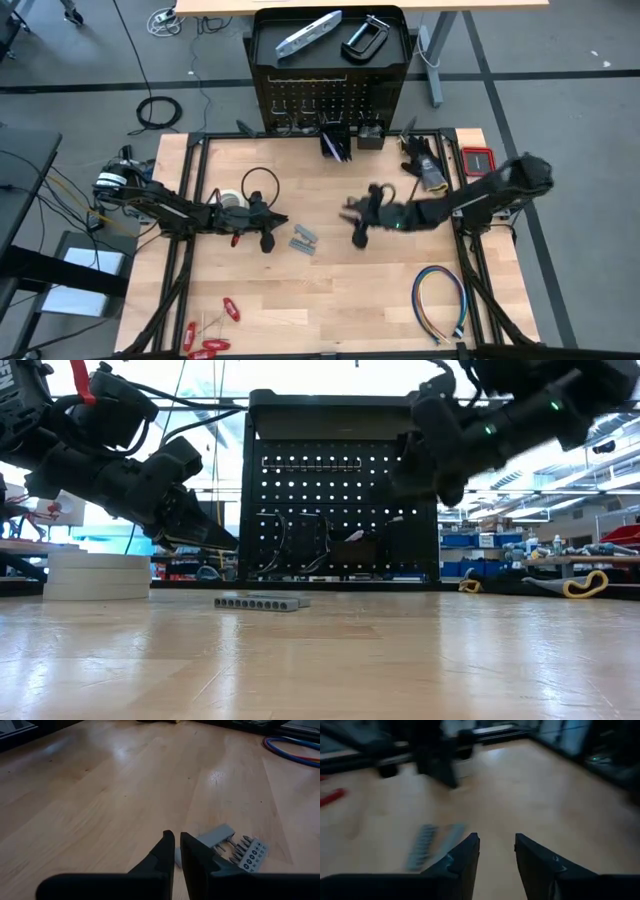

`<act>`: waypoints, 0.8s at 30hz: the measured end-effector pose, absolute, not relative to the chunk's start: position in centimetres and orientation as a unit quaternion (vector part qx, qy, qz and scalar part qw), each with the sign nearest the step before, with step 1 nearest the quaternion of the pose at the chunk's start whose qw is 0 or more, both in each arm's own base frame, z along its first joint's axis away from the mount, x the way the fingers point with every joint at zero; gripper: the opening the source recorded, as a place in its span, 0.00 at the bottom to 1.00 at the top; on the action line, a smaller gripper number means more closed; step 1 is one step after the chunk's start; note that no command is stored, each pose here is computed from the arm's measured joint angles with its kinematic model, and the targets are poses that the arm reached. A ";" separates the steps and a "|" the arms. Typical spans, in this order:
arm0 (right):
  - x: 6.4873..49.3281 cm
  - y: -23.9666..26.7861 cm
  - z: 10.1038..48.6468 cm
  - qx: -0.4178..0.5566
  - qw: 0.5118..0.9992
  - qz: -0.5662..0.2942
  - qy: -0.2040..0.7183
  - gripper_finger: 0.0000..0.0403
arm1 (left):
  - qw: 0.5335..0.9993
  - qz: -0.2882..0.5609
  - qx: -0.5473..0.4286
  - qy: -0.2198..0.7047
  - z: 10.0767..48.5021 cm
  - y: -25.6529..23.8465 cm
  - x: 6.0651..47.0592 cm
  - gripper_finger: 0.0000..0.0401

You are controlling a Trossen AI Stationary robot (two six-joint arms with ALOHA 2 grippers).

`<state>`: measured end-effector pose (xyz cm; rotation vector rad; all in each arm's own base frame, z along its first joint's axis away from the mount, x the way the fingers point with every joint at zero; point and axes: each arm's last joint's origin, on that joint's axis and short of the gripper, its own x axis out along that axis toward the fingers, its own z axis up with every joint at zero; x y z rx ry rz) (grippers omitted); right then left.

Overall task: Hang tools onto peg board
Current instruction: Put the gray screwdriver bit set into the right black bin on the peg board

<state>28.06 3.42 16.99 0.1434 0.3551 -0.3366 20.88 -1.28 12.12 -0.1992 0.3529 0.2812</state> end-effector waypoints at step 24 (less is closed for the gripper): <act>38.5 5.9 7.5 0.070 0.948 -0.238 0.197 0.62 | 0.971 0.138 -0.100 0.168 12.2 -1.3 20.9 0.09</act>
